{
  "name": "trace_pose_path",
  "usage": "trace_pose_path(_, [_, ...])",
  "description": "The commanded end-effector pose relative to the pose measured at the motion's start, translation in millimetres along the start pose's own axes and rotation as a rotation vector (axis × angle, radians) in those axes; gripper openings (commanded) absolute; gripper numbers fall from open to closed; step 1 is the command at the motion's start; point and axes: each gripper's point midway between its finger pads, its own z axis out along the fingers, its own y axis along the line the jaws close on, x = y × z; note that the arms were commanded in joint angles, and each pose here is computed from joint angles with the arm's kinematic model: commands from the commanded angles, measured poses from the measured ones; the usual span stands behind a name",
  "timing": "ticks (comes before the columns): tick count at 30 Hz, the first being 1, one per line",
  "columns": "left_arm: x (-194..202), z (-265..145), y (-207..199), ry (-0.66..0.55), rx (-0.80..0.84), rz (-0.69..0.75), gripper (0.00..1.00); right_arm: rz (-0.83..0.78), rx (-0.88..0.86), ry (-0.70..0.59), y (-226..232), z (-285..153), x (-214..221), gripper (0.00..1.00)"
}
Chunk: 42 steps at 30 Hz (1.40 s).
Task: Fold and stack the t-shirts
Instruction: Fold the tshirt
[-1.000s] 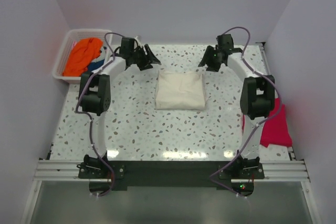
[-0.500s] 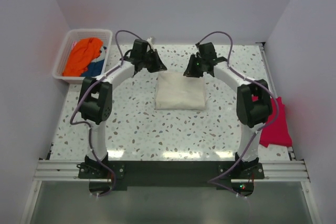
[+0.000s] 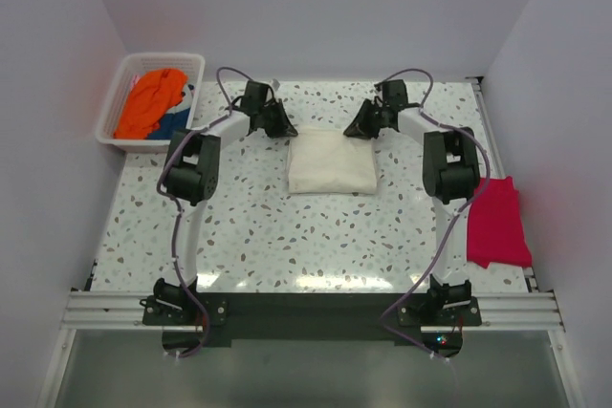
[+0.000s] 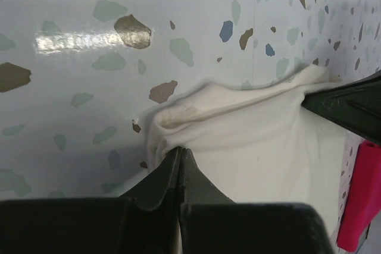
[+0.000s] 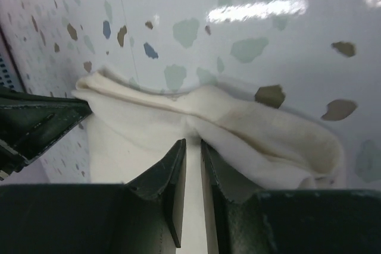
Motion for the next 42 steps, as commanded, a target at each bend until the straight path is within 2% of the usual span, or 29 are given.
trace_pose_path(1, [-21.0,-1.9,11.9,-0.044,-0.015,-0.003,0.00,0.097,-0.084,-0.019,-6.3,0.3,-21.4,0.21])
trace_pose_path(5, [-26.9,-5.1,9.1,-0.050,-0.004,-0.001,0.00,0.184,-0.268,0.054,10.0,-4.3,-19.3,0.26])
trace_pose_path(9, [-44.6,-23.1,-12.6,-0.082,0.044,0.044,0.00,0.200,-0.288,0.026,11.0,-17.6,-31.4,0.29])
trace_pose_path(12, [-61.2,-63.3,-45.4,-0.144,0.080,0.100,0.14,0.161,-0.271,-0.038,23.1,-42.5,-43.4,0.31])
trace_pose_path(13, [-62.9,-71.8,-54.6,-0.164,0.096,0.113,0.24,0.125,-0.256,-0.073,31.4,-59.4,-50.0,0.33])
trace_pose_path(14, [-52.5,-75.2,-52.6,-0.155,0.086,0.109,0.27,0.111,-0.244,-0.084,34.4,-65.5,-49.9,0.33])
trace_pose_path(15, [-56.2,-94.3,-68.8,-0.186,0.106,0.126,0.28,0.101,-0.234,-0.082,38.9,-69.5,-42.3,0.33])
trace_pose_path(18, [-31.3,-108.9,-93.6,-0.181,0.137,0.150,0.29,0.052,-0.169,-0.110,51.4,-90.1,-23.5,0.34])
trace_pose_path(20, [0.0,-104.9,-106.3,-0.141,0.153,0.165,0.27,0.022,-0.171,-0.150,68.4,-107.5,-14.4,0.35])
trace_pose_path(22, [15.5,-111.7,-127.7,-0.143,0.206,0.157,0.18,0.019,-0.161,-0.121,72.9,-103.3,18.2,0.35])
trace_pose_path(23, [34.2,-108.0,-124.2,-0.109,0.218,0.144,0.17,0.008,-0.149,-0.105,75.6,-102.1,39.7,0.35])
trace_pose_path(27, [67.4,-96.9,-138.7,-0.057,0.278,0.140,0.15,0.016,-0.140,-0.067,71.3,-89.0,82.6,0.34])
trace_pose_path(31, [113.6,-73.6,-122.6,0.009,0.221,0.129,0.14,0.065,-0.078,0.000,35.1,-68.2,115.1,0.33])
trace_pose_path(35, [155.9,-53.3,-71.9,0.083,0.121,0.056,0.12,0.093,-0.006,0.039,-4.8,-54.0,139.1,0.32])
trace_pose_path(42, [176.3,-51.6,-25.0,0.110,-0.050,0.044,0.11,0.192,-0.034,0.077,-39.5,-59.3,151.5,0.31])
